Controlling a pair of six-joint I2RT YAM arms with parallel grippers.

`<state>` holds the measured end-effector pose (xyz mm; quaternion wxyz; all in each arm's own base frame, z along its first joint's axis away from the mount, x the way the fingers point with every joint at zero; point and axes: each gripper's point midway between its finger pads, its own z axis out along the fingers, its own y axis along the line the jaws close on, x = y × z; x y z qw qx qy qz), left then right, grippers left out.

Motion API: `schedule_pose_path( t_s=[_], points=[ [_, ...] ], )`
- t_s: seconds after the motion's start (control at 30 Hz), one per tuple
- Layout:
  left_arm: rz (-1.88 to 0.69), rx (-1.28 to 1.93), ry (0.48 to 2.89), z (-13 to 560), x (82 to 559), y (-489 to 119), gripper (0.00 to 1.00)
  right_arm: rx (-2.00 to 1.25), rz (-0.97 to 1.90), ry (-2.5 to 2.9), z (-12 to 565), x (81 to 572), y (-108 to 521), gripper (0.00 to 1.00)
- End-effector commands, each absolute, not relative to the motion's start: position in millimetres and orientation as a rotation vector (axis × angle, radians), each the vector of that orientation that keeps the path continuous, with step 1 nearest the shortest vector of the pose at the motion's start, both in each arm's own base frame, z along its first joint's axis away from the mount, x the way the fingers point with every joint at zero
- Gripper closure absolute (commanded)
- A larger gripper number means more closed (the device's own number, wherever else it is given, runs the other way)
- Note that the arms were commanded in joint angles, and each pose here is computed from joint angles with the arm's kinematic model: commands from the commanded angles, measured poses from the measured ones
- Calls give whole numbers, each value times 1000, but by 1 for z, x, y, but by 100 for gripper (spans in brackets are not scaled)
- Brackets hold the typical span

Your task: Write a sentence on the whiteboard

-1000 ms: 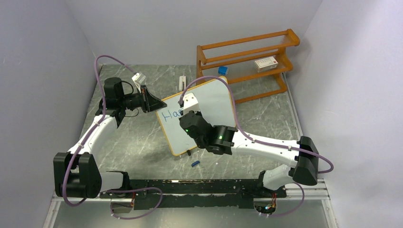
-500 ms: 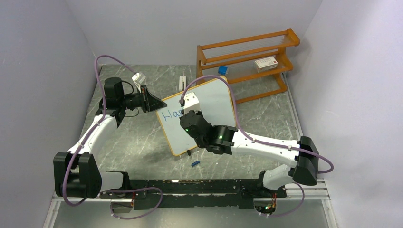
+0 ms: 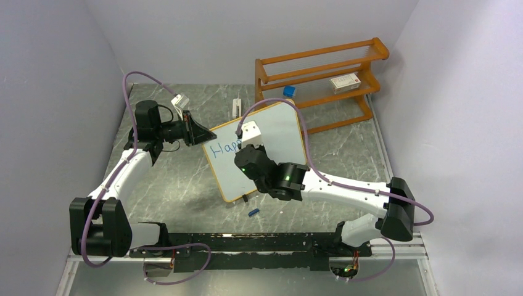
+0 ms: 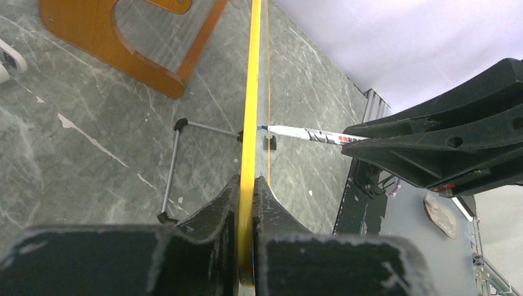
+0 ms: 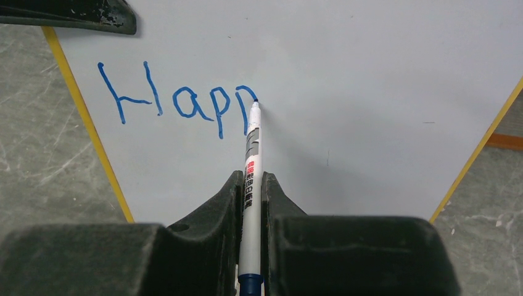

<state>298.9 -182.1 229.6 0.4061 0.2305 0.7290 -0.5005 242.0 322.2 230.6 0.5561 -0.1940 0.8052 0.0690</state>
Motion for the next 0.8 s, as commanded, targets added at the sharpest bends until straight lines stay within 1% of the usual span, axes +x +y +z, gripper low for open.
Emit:
schedule_pose_path(
  t_s=[0.0,0.47,0.77],
  points=[
    [-1274,616,1854,222,295,-188,95,-421,148,1922,225,243,311,100],
    [-1274,616,1852,222,295,-188,95,-479,253,1927,225,234,327,100],
    [-1273,617,1854,222,295,-188,95,-425,212,1896,238,238,311,100]
  ],
)
